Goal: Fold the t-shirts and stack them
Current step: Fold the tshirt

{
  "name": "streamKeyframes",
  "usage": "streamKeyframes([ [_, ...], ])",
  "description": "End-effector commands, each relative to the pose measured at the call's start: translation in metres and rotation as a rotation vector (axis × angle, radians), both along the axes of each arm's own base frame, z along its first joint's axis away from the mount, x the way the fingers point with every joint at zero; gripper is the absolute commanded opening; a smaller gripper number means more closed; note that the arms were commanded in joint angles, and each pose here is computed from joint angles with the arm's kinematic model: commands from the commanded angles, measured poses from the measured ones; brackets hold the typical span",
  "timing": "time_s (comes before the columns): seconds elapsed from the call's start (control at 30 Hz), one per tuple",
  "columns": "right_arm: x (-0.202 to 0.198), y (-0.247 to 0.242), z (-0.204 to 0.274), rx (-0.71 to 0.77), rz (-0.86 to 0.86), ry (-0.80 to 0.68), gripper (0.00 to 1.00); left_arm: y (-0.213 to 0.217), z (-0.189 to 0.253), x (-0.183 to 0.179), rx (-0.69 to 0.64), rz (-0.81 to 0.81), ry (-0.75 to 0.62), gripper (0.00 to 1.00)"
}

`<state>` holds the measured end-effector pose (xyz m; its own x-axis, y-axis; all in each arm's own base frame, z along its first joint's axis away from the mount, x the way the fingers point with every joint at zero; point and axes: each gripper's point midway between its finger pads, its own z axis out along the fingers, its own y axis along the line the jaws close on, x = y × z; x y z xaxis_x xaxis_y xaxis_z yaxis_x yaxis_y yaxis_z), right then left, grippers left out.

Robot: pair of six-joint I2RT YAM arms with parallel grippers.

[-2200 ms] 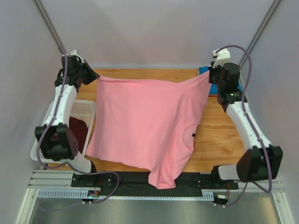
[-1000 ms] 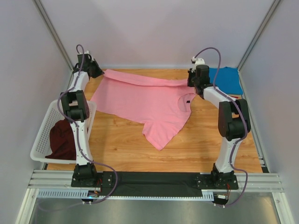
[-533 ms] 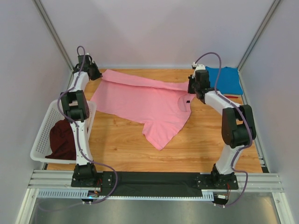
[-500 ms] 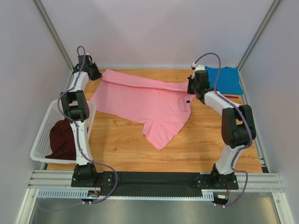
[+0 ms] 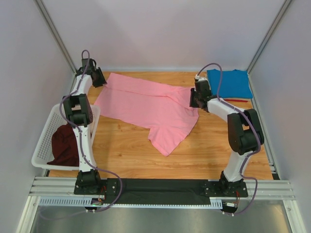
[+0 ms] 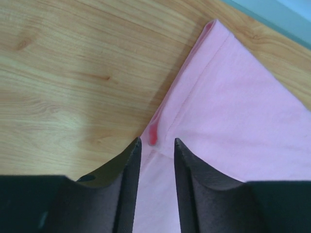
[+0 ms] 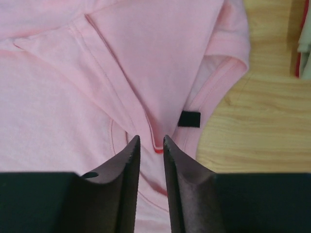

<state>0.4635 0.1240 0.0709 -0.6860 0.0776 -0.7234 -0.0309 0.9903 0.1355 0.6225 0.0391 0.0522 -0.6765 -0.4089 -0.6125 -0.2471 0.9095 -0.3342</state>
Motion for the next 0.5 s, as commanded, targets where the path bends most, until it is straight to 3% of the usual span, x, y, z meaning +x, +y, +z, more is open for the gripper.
streamKeyframes([
  [0.0, -0.022, -0.014, 0.016, 0.018, -0.123, 0.061, 0.31, 0.008, 0.063, 0.002, 0.042, 0.014, -0.089, 0.43],
  [0.23, -0.092, 0.001, 0.023, 0.145, -0.192, 0.191, 0.33, -0.02, 0.117, -0.03, 0.044, -0.038, -0.121, 0.46],
  [0.27, -0.102, 0.014, 0.025, 0.164, -0.163, 0.201, 0.34, -0.026, 0.137, -0.037, 0.04, -0.056, -0.151, 0.46],
  [0.47, -0.149, 0.069, 0.033, 0.253, -0.047, 0.204, 0.34, -0.064, 0.161, -0.091, 0.03, -0.118, -0.128, 0.46],
])
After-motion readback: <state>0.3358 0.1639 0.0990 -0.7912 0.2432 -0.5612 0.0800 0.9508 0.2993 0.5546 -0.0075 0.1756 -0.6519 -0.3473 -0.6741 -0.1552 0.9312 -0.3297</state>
